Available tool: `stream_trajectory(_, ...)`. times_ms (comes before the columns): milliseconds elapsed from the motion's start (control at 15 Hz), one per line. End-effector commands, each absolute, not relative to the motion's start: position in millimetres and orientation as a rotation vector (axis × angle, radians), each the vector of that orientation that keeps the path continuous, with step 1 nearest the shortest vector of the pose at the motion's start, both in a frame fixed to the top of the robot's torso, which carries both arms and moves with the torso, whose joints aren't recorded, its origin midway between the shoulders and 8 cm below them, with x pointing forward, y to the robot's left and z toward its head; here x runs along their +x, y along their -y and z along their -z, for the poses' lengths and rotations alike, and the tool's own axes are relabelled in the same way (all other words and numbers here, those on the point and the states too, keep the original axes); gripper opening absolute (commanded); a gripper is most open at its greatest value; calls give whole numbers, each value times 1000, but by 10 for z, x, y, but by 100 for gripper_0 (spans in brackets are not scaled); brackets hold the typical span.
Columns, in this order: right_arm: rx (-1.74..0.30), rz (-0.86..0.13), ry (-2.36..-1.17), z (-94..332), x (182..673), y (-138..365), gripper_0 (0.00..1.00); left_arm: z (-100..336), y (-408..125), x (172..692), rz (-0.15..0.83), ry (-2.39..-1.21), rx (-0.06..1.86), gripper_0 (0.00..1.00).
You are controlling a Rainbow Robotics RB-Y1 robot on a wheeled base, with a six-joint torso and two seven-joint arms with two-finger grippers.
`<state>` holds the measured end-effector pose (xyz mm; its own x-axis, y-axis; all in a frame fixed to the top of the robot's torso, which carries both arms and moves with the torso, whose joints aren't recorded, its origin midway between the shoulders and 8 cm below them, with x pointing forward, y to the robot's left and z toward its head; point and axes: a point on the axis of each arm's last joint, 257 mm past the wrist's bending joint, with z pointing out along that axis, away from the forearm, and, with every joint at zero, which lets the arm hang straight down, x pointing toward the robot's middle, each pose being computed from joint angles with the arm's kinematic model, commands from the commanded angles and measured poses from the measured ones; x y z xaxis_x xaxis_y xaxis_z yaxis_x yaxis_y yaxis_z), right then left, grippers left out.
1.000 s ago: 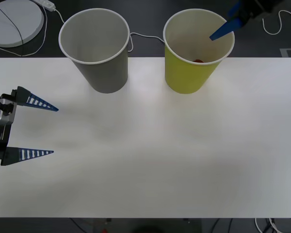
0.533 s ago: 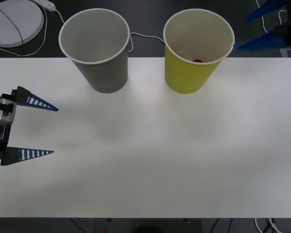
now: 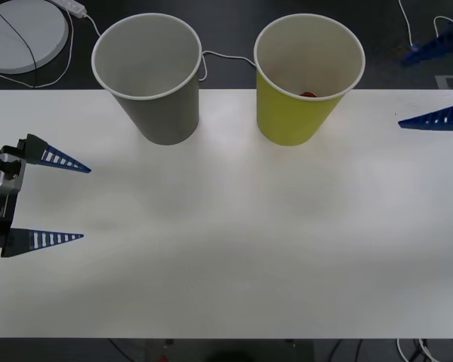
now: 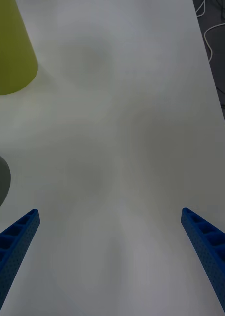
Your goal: Put the can into the green bin and the plastic bottle into the gray bin
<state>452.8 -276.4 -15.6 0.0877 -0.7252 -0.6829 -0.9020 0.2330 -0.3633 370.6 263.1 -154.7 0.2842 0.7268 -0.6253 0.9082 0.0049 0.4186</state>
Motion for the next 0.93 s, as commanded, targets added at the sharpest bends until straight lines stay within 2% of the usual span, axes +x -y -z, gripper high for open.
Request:
stream_trajectory(67, -1592, -269, -1616, 350, 4389, 2851, 100, 1547, -2631, 3706, 289, -1488, 1763, 100)
stream_trajectory(467, -1682, -257, -1539, 839, 4098, 3138, 100, 1547, -2631, 3706, 289, -1488, 1763, 100)
stream_trajectory(933, -1681, -207, -1538, 1252, 3906, 3313, 100, 1547, -2631, 3706, 289, -1488, 1763, 100)
